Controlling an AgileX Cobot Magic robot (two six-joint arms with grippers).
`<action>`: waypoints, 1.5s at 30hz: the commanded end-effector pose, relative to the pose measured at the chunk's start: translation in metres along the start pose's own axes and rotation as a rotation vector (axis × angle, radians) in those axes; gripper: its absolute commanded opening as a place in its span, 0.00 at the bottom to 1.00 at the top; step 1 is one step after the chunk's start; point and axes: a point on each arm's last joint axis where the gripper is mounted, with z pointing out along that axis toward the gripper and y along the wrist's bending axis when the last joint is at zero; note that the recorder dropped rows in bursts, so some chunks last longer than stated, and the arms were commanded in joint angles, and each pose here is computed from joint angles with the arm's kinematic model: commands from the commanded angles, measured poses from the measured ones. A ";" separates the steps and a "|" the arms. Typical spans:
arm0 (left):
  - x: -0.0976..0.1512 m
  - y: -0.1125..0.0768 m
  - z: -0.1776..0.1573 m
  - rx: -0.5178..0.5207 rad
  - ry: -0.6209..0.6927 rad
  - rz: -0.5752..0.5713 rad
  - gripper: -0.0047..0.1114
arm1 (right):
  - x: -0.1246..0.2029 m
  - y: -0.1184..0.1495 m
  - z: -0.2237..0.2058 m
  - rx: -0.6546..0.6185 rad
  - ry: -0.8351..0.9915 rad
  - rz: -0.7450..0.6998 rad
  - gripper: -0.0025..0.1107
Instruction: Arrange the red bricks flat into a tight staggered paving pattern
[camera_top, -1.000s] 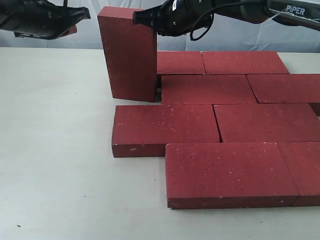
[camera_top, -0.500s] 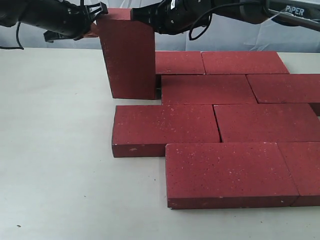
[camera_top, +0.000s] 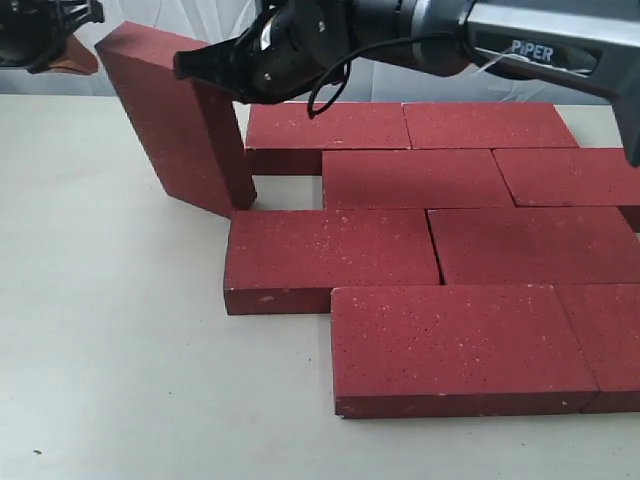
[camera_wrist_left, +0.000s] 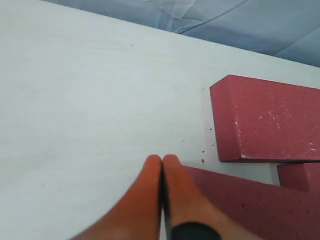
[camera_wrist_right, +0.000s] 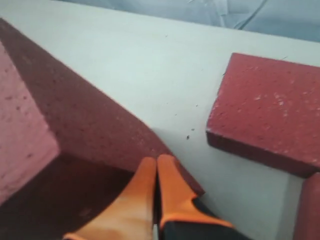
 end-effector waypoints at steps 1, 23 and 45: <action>-0.004 0.015 -0.028 -0.006 0.020 -0.027 0.04 | 0.014 0.022 -0.002 -0.012 0.068 -0.047 0.02; 0.066 -0.018 -0.100 -0.039 0.013 0.032 0.04 | 0.041 0.023 -0.043 0.091 0.494 -0.307 0.02; 0.184 -0.047 -0.111 -0.184 0.182 0.319 0.04 | 0.068 -0.110 -0.152 0.042 0.608 0.028 0.02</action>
